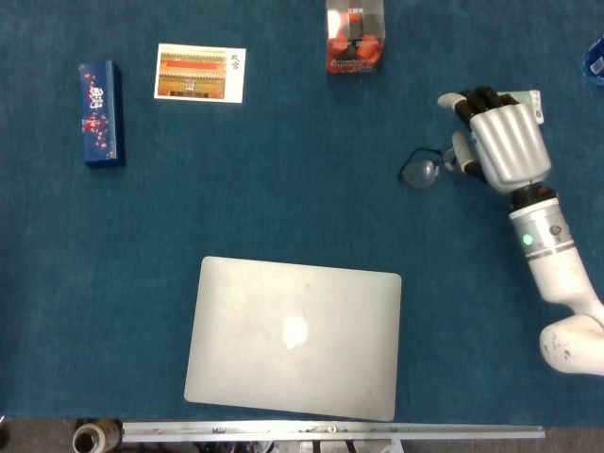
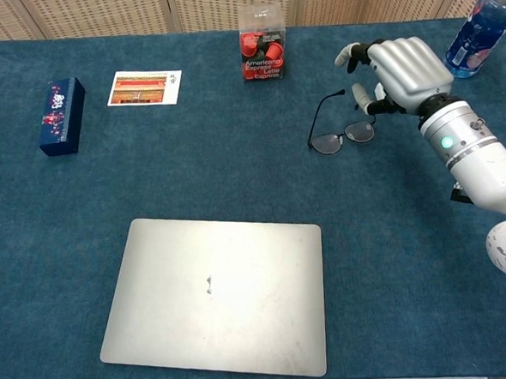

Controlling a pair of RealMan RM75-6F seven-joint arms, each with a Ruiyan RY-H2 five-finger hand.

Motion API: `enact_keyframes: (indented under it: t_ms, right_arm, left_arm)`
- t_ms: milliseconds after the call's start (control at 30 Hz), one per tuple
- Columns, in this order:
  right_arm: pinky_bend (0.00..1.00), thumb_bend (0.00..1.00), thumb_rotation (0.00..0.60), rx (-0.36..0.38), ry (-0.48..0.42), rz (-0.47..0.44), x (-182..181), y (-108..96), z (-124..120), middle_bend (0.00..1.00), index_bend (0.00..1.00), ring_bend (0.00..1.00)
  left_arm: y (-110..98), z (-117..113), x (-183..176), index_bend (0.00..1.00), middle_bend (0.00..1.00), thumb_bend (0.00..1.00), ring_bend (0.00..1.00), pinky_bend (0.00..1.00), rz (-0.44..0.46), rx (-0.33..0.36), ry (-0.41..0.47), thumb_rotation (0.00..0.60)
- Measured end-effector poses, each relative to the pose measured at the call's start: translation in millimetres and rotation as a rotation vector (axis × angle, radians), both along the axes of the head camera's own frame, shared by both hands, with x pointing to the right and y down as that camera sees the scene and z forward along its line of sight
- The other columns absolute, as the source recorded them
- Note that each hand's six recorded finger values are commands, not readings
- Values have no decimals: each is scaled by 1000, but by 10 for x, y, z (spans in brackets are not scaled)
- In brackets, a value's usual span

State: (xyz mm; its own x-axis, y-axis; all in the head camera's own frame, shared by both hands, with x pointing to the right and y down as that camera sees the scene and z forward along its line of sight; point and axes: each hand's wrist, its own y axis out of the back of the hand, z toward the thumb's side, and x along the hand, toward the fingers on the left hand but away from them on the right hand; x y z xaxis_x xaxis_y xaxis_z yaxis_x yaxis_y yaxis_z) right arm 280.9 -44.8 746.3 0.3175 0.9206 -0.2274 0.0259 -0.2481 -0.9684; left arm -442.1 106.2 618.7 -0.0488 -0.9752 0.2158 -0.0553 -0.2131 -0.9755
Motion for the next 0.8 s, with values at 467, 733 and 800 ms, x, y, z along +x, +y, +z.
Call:
enact_keyframes:
  t_ms: [467, 733, 800]
  right_arm:
    - [468, 479, 600, -40, 4, -30, -48, 83, 119, 377, 308, 293]
    - [468, 478, 600, -63, 16, -41, -66, 123, 207, 377, 307, 293]
    - [469, 478, 600, -68, 19, -44, -71, 131, 231, 377, 308, 293]
  left_arm:
    - [7, -6, 0, 543, 482, 93, 401, 475, -2, 2, 0, 600]
    - [14, -16, 3, 543, 482, 93, 401, 477, -3, 3, -1, 600]
    - [15, -14, -2, 543, 482, 93, 401, 478, -4, 1, -2, 600]
